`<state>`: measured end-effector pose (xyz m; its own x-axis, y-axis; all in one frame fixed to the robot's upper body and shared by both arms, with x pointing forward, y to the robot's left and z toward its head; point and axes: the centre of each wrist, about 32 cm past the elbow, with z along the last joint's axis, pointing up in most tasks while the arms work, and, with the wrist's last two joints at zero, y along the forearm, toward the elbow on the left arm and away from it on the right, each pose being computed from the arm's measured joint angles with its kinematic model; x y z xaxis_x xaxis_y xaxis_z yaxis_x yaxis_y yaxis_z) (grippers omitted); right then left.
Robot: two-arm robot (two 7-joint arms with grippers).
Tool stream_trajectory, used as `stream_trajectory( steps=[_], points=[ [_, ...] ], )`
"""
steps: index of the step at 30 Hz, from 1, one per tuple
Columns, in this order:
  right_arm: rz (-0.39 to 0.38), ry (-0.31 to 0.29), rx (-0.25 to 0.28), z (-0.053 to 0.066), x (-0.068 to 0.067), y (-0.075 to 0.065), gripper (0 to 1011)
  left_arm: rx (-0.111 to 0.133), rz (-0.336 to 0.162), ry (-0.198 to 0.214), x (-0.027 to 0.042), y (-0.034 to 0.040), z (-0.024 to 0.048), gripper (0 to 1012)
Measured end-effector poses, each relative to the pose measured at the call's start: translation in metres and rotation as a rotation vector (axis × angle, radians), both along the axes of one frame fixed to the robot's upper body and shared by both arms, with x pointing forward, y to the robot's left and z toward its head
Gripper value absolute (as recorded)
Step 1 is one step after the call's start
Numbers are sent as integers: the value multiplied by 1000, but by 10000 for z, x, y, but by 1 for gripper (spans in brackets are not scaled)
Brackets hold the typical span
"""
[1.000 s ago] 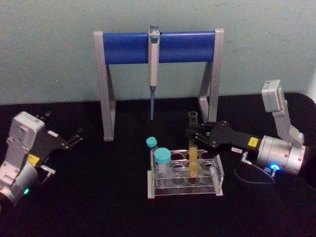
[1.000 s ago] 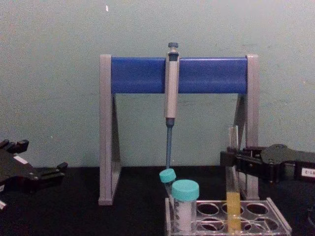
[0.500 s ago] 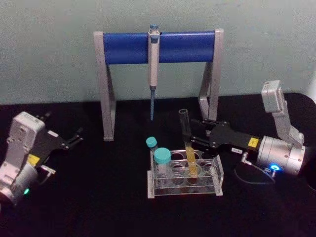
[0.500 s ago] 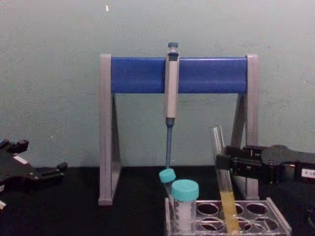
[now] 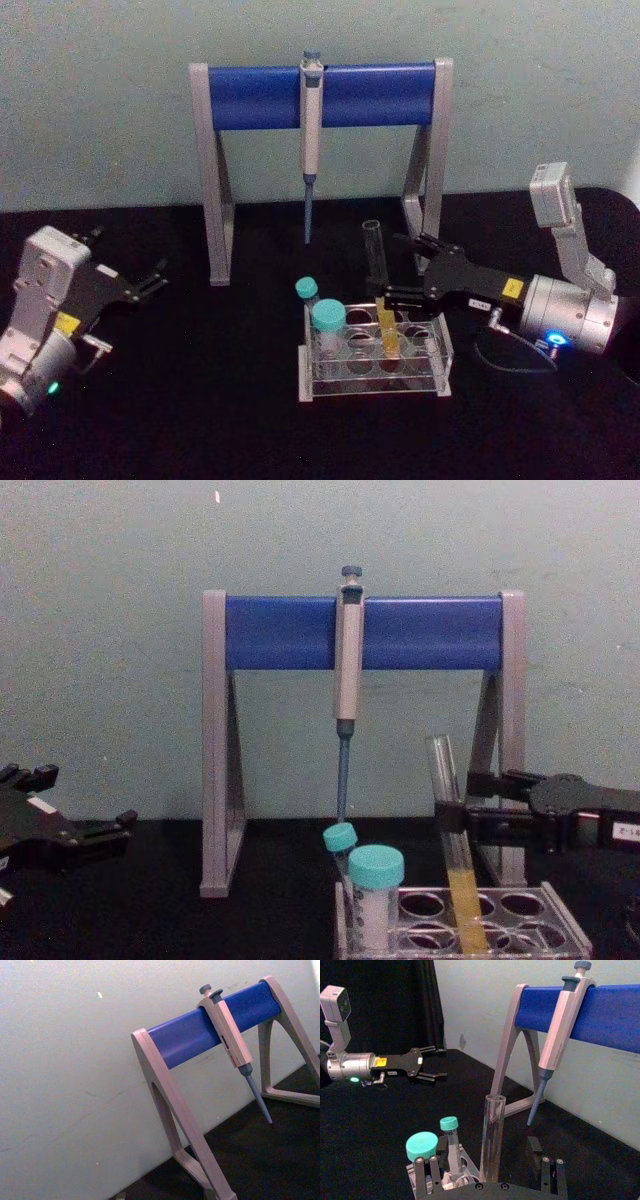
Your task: Pick up the test tube from the test tube rack, shake it, then place it back into the test tube rack.
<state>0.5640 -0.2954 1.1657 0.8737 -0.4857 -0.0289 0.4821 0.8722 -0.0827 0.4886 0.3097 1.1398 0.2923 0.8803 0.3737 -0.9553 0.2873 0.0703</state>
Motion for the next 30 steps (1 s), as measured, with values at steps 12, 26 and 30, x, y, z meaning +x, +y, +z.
stream_trajectory(
  steps=[12, 26, 30],
  points=[
    [-18, -36, 6, 61, -71, 1, 1000, 0, 0, 0, 0, 0, 0, 1001],
    [-515, -217, -74, 306, -684, 136, 1000, 0, 0, 0, 0, 0, 0, 1001],
    [-664, -214, -136, 208, -769, 213, 1000, 0, 0, 0, 0, 0, 0, 1001]
  ],
)
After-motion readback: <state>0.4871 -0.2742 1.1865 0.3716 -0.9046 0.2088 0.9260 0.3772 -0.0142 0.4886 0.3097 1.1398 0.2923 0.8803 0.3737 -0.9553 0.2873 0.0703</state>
